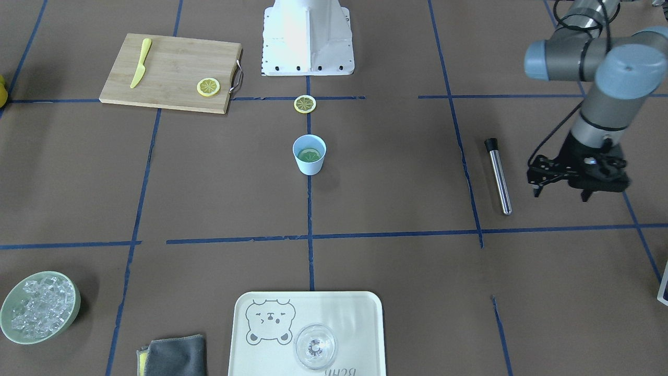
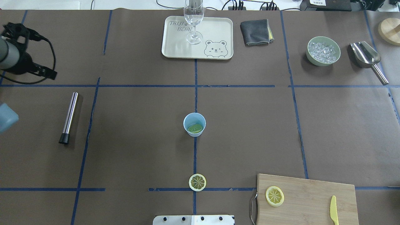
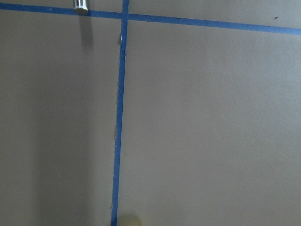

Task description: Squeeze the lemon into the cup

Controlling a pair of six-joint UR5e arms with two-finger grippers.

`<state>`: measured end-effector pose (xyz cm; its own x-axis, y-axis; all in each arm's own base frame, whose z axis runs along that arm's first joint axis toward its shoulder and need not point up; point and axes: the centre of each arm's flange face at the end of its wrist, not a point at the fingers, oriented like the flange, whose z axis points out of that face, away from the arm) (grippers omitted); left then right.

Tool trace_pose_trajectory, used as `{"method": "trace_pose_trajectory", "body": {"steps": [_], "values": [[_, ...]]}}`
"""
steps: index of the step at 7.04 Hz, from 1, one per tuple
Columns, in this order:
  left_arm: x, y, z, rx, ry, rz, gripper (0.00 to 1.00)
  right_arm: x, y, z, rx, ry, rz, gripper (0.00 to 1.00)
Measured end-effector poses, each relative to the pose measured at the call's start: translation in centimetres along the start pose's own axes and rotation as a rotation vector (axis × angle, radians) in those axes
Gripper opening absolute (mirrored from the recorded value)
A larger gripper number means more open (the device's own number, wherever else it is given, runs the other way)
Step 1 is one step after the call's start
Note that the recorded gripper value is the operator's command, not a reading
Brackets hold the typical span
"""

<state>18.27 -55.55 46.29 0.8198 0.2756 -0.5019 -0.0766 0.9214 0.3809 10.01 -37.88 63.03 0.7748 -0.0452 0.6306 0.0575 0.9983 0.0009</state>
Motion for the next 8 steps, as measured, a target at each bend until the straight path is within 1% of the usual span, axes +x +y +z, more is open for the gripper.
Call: {"method": "trace_pose_trajectory", "body": {"steps": [1, 2, 3, 4, 5, 7, 8], "values": [[-6.3, -0.7, -3.1, -0.029, -0.023, 0.057, 1.0, 0.0, 0.0, 0.0, 0.0, 0.0, 0.0, 1.0], [-12.5, -0.4, -6.0, -0.062, -0.013, 0.062, 1.0, 0.0, 0.0, 0.0, 0.0, 0.0, 0.0, 1.0], [-17.2, 1.5, -7.5, -0.097, 0.026, 0.018, 1.0, 0.0, 0.0, 0.0, 0.0, 0.0, 0.001, 1.0], [-20.3, 4.4, -7.4, -0.13, 0.067, -0.039, 1.0, 0.1, 0.0, 0.1, -0.003, -0.001, 0.007, 1.0], [-23.0, 6.9, -7.3, -0.142, 0.082, -0.082, 1.0, 0.4, 0.1, 0.6, -0.011, -0.011, 0.016, 1.0], [-27.1, 12.8, -6.4, -0.173, 0.094, -0.11, 1.0, 0.3, -0.2, 1.1, -0.013, -0.057, 0.022, 1.0], [-28.0, 16.0, -5.3, -0.194, 0.107, -0.122, 1.0, -0.2, -0.7, 1.1, -0.011, -0.067, 0.015, 1.0]]}}
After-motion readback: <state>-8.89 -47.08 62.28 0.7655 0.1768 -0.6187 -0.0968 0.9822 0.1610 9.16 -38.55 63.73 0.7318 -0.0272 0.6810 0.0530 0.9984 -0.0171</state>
